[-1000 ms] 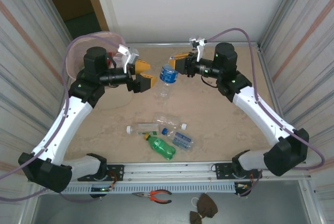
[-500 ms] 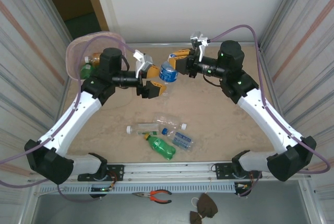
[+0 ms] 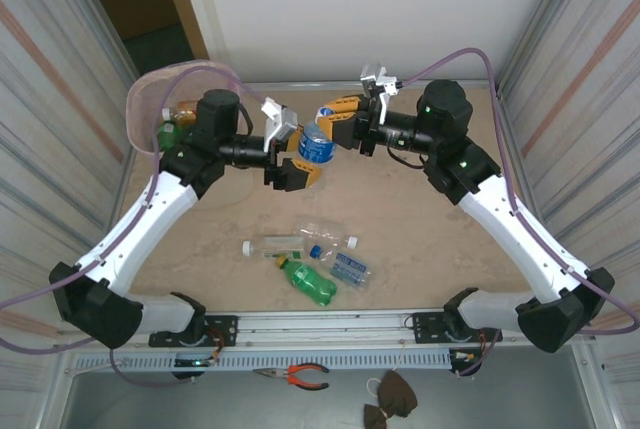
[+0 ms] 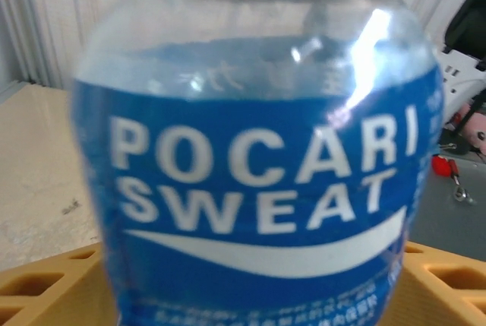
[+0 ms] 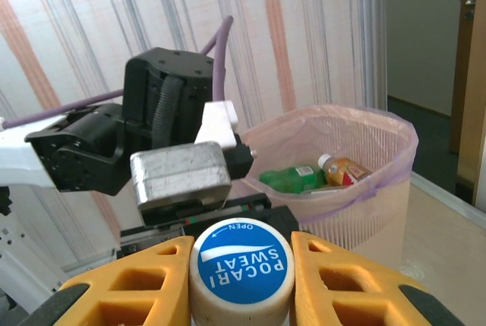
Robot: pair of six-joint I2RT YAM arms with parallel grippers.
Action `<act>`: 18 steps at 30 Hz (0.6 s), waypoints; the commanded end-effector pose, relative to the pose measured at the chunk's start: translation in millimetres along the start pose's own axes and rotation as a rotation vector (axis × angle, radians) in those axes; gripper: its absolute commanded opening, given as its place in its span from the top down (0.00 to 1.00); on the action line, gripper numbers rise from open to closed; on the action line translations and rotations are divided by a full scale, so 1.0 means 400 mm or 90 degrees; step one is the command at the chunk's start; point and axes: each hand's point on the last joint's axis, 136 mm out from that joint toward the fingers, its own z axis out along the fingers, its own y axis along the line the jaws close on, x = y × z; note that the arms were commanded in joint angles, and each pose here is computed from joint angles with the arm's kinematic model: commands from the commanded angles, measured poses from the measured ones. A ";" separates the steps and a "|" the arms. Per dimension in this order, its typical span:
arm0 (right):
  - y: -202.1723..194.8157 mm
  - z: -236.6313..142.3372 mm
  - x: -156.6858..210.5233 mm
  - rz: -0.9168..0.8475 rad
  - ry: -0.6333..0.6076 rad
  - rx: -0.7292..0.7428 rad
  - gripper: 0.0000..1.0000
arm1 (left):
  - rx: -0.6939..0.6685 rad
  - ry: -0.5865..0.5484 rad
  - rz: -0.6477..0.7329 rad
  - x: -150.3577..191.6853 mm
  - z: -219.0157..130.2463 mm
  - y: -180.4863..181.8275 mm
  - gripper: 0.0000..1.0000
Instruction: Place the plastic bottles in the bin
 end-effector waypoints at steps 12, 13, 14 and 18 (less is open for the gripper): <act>0.068 -0.035 -0.082 -0.056 -0.045 -0.009 0.93 | 0.028 -0.012 0.080 -0.033 -0.015 -0.061 0.37; 0.069 -0.035 -0.081 -0.057 -0.044 -0.008 0.92 | 0.024 -0.012 0.081 -0.033 -0.016 -0.059 0.38; 0.067 -0.036 -0.081 -0.057 -0.044 -0.007 0.90 | 0.020 -0.012 0.082 -0.036 -0.017 -0.058 0.37; 0.068 -0.038 -0.076 -0.058 -0.041 -0.002 0.75 | 0.006 -0.009 0.087 -0.042 -0.024 -0.057 0.37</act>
